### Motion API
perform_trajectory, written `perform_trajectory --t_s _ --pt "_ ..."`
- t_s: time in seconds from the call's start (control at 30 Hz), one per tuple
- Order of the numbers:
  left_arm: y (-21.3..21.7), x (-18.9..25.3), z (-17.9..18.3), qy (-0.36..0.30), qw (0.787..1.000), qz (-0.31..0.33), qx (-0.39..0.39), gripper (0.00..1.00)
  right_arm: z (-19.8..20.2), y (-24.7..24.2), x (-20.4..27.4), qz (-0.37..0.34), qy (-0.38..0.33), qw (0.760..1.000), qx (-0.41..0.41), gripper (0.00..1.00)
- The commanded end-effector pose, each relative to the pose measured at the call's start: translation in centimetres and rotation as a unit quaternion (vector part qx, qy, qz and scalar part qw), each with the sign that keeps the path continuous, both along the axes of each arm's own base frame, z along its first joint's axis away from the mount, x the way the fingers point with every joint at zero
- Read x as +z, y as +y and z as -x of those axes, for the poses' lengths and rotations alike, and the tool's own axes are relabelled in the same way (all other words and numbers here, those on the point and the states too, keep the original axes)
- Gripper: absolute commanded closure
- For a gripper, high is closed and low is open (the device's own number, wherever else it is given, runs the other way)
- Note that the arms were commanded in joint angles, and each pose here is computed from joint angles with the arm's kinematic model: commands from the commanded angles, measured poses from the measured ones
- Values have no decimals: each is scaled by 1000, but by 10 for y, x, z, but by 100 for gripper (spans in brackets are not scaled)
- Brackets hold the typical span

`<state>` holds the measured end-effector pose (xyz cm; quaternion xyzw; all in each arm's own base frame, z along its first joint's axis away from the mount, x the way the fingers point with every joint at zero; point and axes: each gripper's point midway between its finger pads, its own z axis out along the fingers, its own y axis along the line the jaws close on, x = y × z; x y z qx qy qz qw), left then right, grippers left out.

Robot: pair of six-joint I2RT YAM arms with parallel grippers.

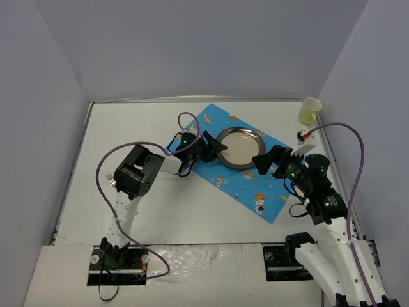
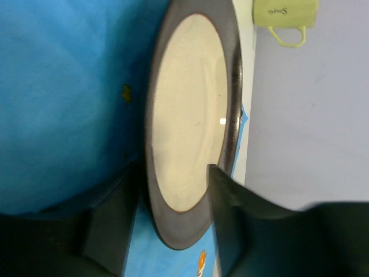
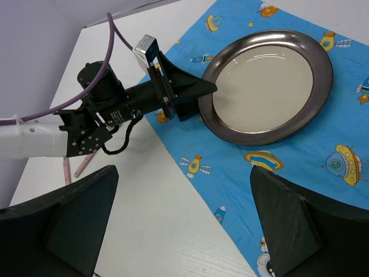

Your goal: Set the dinner table for one person

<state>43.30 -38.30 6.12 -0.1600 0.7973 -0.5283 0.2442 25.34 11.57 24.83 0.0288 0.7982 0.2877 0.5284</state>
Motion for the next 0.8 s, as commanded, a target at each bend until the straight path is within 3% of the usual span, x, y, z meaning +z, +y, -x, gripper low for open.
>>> perform_trajectory --t_s 0.0,0.23,0.4,0.6,0.77 --pt "-11 107 -10 -114 990 76 -3 39 -7 -3 28 5 -49 999 -7 5" --pt "-4 113 -7 -111 992 58 7 16 -11 -15 35 31 -52 997 -36 5" --pt "8 124 1 -112 993 25 16 3 -20 -39 35 58 -36 992 -103 5" --pt "40 115 17 -98 991 -92 29 3 -32 -67 23 104 6 979 -177 5" --pt "62 126 29 -127 979 -159 23 3 -40 -79 13 119 37 969 -215 1"
